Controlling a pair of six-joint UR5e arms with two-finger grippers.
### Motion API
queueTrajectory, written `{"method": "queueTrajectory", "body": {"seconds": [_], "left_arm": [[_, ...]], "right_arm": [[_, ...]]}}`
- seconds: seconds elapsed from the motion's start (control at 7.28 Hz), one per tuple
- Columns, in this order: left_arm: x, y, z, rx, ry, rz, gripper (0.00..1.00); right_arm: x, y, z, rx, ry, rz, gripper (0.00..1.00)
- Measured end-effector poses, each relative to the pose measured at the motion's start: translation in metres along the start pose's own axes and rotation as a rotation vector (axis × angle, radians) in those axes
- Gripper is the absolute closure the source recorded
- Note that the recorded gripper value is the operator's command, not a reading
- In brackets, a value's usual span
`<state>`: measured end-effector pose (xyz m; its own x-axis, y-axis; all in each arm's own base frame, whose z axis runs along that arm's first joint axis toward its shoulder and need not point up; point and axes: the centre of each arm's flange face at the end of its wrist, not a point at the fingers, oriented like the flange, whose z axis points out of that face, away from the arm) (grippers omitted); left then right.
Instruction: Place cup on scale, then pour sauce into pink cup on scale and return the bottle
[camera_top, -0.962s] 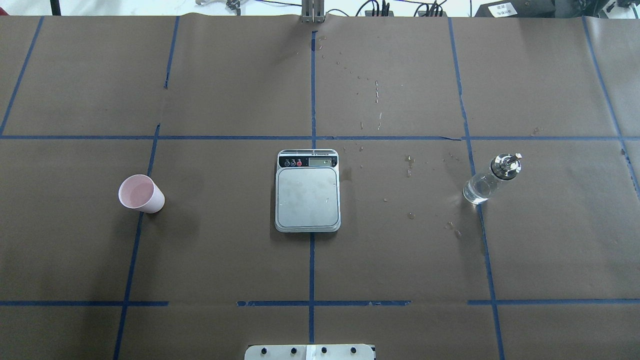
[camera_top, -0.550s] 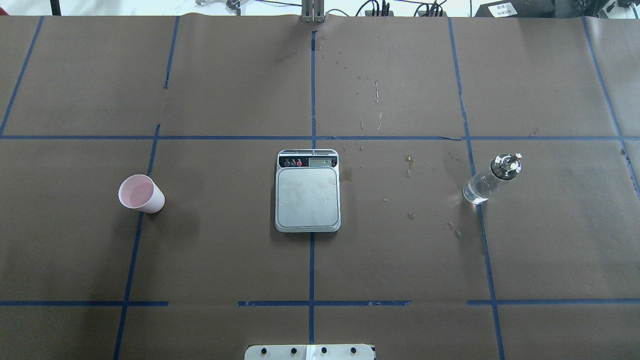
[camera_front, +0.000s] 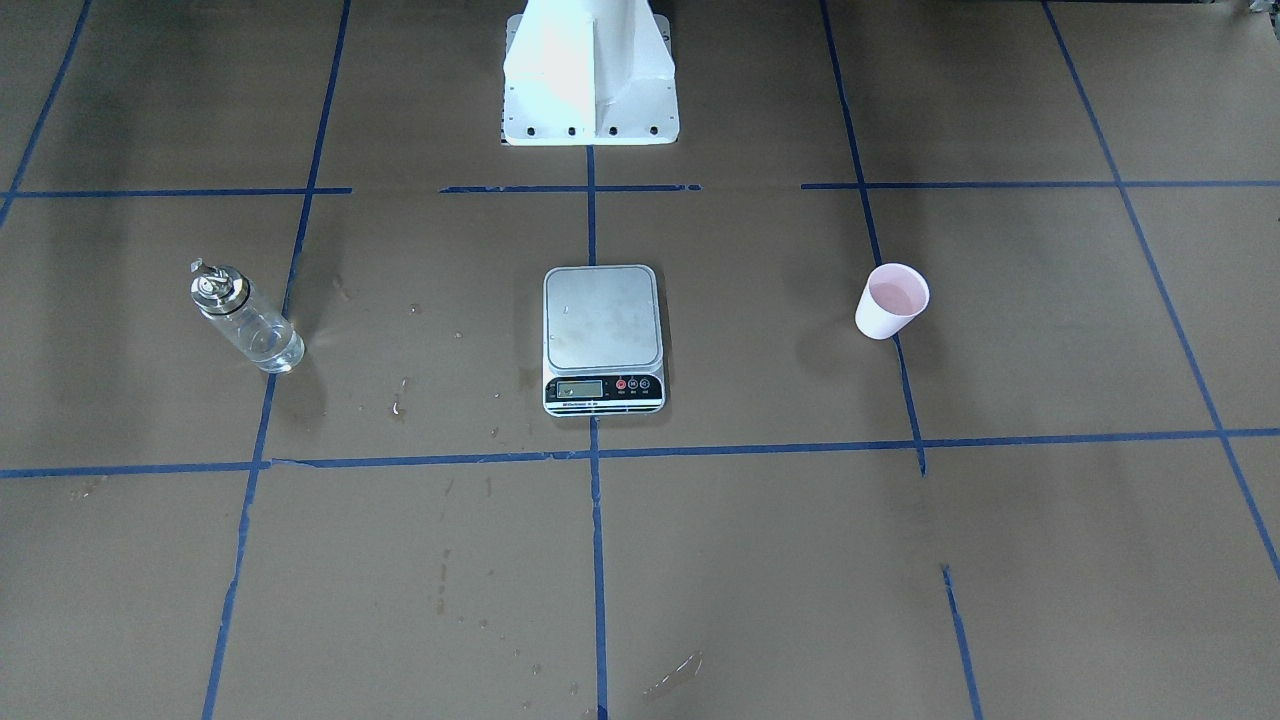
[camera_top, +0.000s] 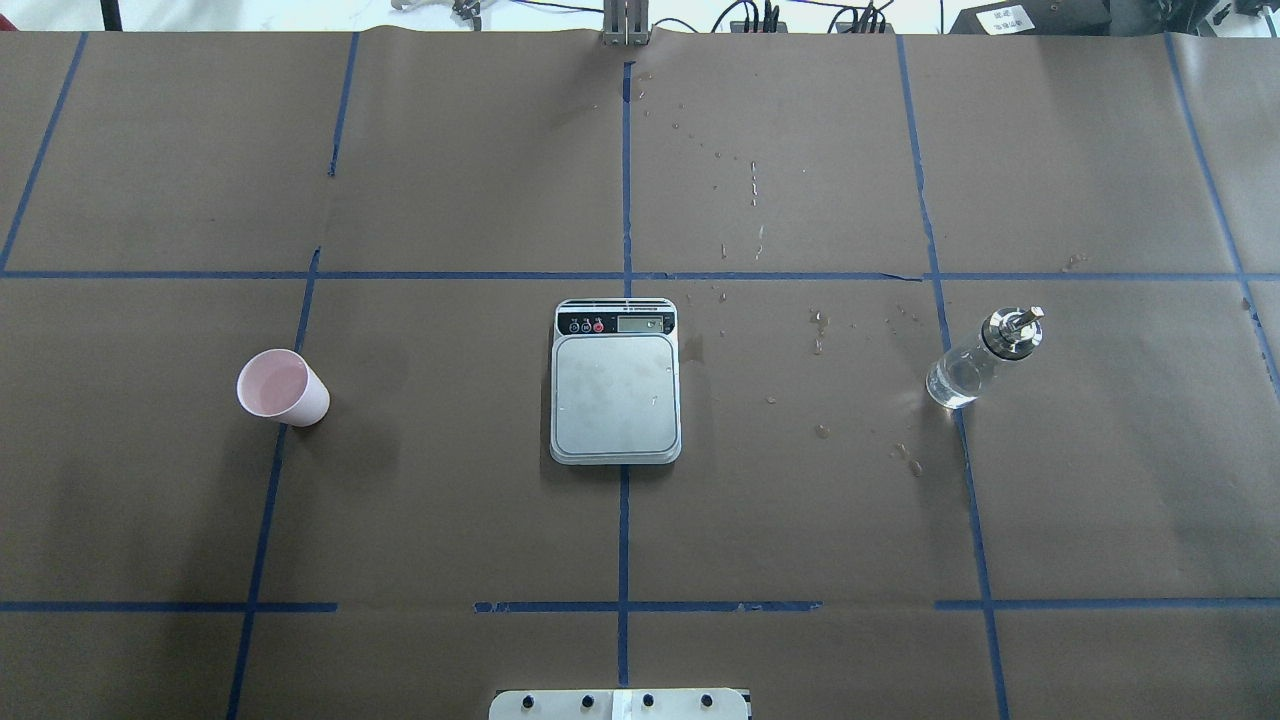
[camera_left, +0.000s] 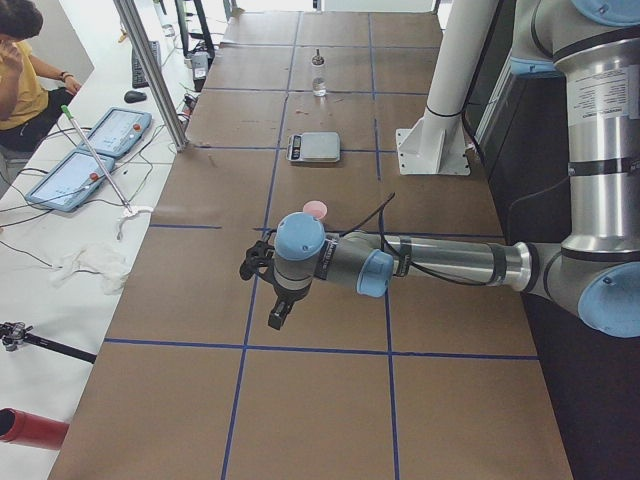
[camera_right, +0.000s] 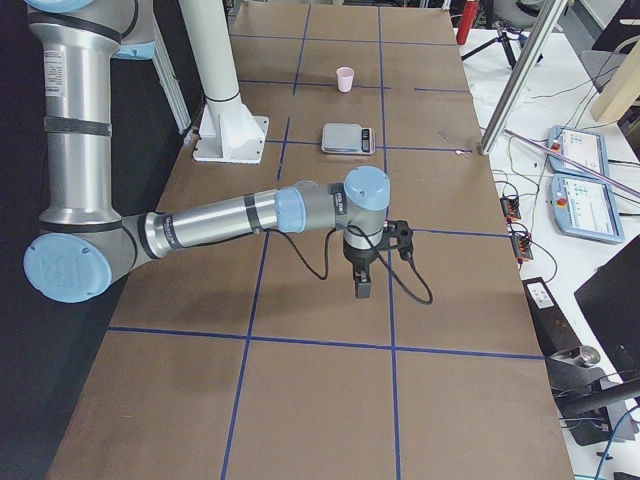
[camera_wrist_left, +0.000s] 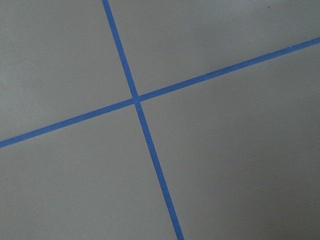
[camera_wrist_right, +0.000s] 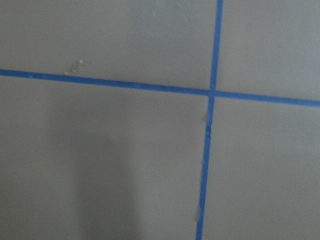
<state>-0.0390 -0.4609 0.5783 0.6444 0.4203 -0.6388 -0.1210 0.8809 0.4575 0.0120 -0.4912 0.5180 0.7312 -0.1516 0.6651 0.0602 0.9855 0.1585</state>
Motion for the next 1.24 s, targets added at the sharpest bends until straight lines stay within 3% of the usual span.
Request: {"method": "queueTrajectory", "body": {"seconds": [0.14, 0.41, 0.69, 0.82, 1.1, 1.24], "left_arm": [[0.013, -0.034, -0.014, 0.092, 0.000, 0.102, 0.00], [0.037, -0.065, -0.035, 0.243, 0.004, 0.276, 0.00], [0.052, -0.068, -0.040, 0.315, 0.066, 0.357, 0.00], [0.066, -0.070, -0.038, 0.331, 0.118, 0.351, 0.00], [0.133, -0.083, -0.017, 0.290, 0.266, 0.205, 0.00], [0.181, -0.093, -0.003, 0.293, 0.262, 0.119, 0.00]], "right_arm": [[-0.016, -0.015, -0.011, 0.028, -0.007, -0.032, 0.00], [-0.028, -0.024, -0.022, 0.076, -0.016, -0.078, 0.00], [-0.029, -0.020, -0.019, 0.098, -0.054, -0.096, 0.00], [-0.031, -0.016, -0.019, 0.100, -0.077, -0.098, 0.00], [-0.032, -0.011, -0.018, 0.097, -0.091, -0.098, 0.00], [-0.032, -0.010, -0.017, 0.096, -0.092, -0.098, 0.00]]}}
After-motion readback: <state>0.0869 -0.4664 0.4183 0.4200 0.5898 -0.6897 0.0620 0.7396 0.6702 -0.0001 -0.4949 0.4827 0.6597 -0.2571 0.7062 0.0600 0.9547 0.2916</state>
